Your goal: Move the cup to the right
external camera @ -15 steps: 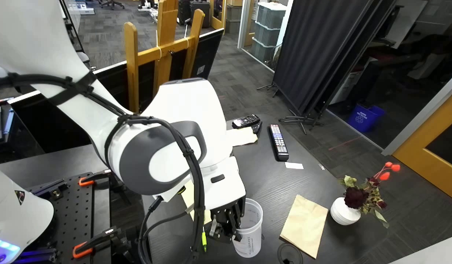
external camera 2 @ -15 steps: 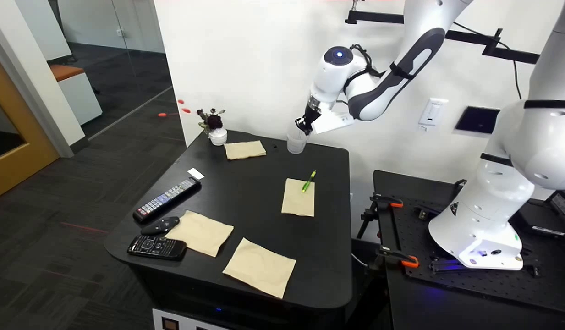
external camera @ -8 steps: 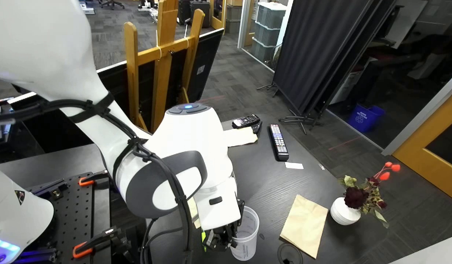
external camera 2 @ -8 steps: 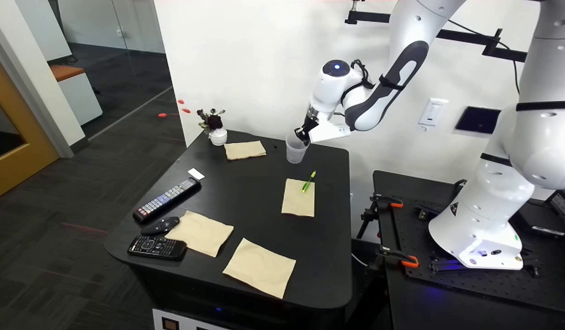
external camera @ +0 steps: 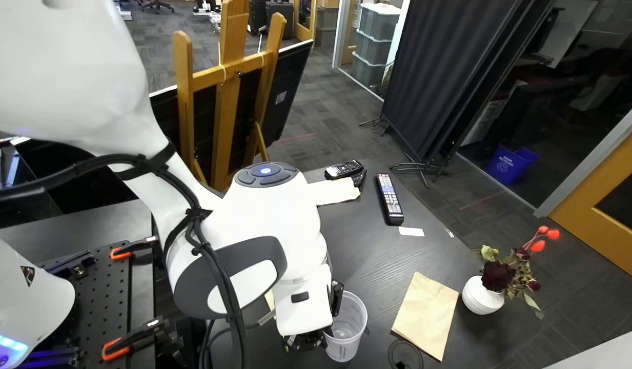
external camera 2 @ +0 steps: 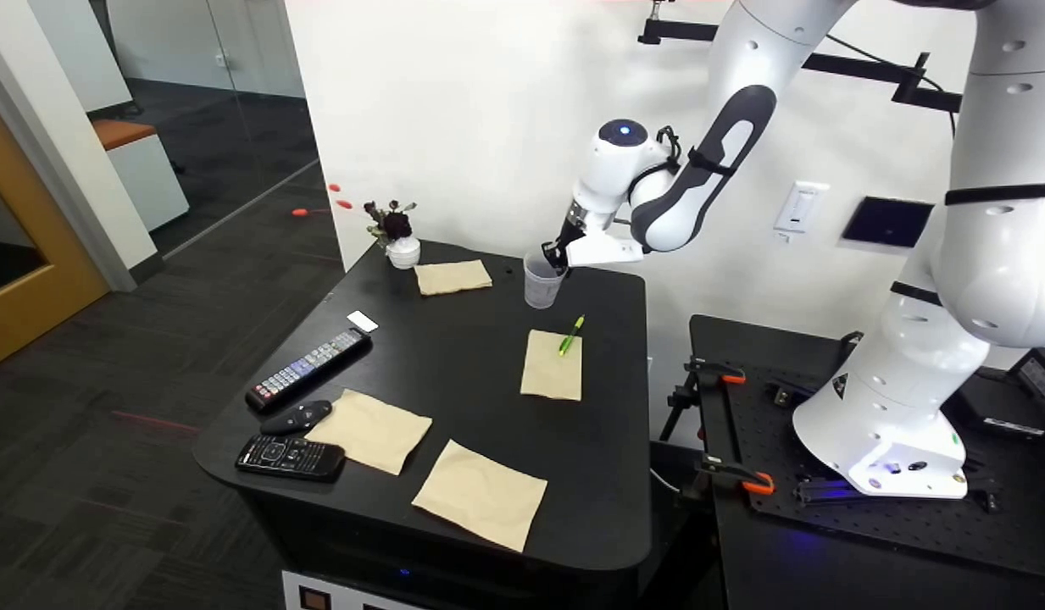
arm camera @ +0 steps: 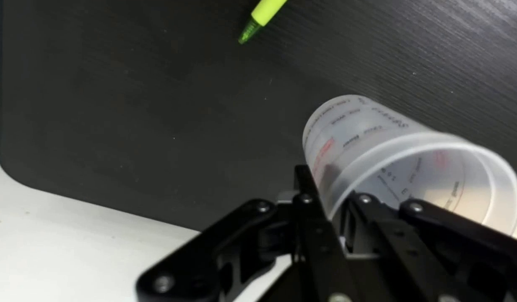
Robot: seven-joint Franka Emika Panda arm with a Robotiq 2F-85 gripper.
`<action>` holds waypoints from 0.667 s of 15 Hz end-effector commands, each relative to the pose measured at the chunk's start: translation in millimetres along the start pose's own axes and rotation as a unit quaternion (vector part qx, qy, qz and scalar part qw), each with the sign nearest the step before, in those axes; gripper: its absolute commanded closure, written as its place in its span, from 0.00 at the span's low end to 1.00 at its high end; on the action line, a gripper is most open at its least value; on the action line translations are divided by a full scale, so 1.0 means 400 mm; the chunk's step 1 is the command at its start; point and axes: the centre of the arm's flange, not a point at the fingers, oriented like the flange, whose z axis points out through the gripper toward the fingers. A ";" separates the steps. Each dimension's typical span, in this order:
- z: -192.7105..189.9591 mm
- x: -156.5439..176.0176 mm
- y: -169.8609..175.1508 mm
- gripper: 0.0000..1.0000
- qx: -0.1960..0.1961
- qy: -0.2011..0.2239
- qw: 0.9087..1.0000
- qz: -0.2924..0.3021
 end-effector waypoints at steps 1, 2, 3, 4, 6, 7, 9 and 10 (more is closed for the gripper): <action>0.001 0.018 -0.016 0.53 0.015 -0.008 1.000 -0.007; -0.010 0.019 -0.022 0.46 0.017 -0.006 1.000 -0.010; -0.023 0.019 -0.028 0.38 0.019 -0.003 1.000 -0.012; -0.038 0.021 -0.035 0.31 0.023 0.003 1.000 -0.016; -0.076 0.028 -0.050 0.16 0.028 0.017 0.999 -0.024; -0.102 0.034 -0.057 0.09 0.032 0.026 0.999 -0.030; -0.155 0.045 -0.068 0.00 0.041 0.040 0.998 -0.038; -0.187 0.048 -0.073 0.00 0.046 0.047 0.997 -0.046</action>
